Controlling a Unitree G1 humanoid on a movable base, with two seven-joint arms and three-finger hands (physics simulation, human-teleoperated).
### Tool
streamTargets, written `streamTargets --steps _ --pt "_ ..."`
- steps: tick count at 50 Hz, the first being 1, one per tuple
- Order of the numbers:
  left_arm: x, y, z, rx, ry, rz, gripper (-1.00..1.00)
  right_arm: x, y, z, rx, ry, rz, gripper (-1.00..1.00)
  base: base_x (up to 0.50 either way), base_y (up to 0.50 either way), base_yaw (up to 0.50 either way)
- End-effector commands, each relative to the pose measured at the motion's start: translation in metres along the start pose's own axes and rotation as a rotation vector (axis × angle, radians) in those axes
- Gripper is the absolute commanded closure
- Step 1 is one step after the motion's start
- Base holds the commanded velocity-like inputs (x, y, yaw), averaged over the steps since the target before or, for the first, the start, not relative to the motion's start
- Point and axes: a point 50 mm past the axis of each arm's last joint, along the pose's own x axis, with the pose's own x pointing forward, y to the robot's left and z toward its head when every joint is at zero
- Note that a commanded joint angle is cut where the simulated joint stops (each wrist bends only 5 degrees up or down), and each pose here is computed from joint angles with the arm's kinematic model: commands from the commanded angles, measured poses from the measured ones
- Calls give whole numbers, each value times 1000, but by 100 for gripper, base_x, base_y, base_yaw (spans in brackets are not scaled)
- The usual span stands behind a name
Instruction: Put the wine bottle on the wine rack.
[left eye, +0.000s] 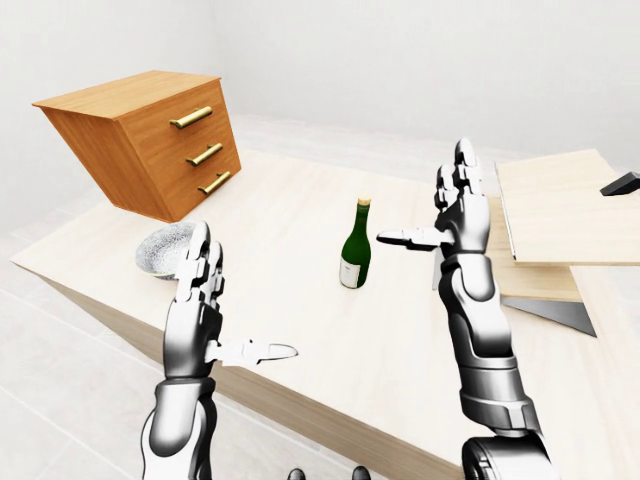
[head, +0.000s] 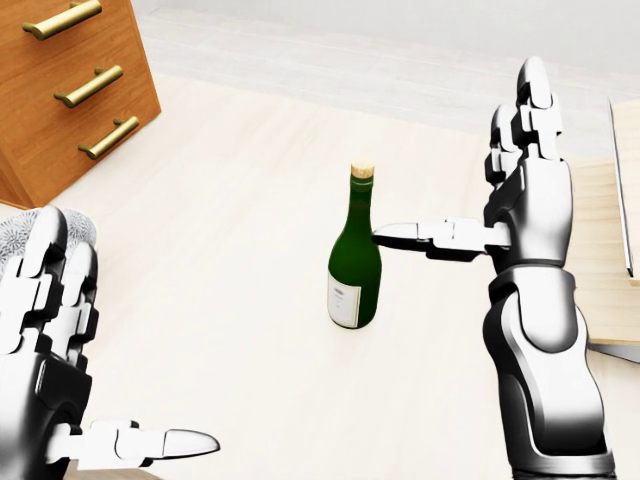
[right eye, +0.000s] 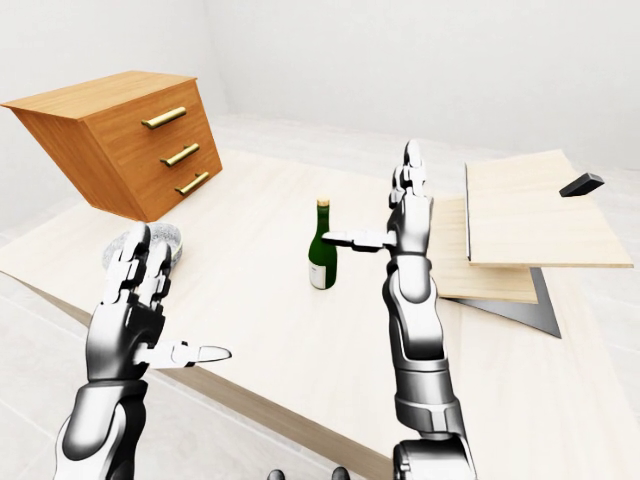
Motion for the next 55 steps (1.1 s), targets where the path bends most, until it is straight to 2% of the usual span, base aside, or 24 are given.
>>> streamTargets --steps 1,18,31,55 --pt "-1 2 -2 -1 11 2 -100 22 6 -8 -25 47 -9 -100 0 0 0" --pt "0 3 3 3 -13 6 -100 35 10 -22 -22 123 -19 -100 0 0 0" --pt "0 6 7 4 -29 13 -100 33 22 -36 -25 183 11 -100 0 0 0" --pt "-1 8 -5 -3 21 19 -100 37 33 -56 -37 286 18 -100 0 0 0"
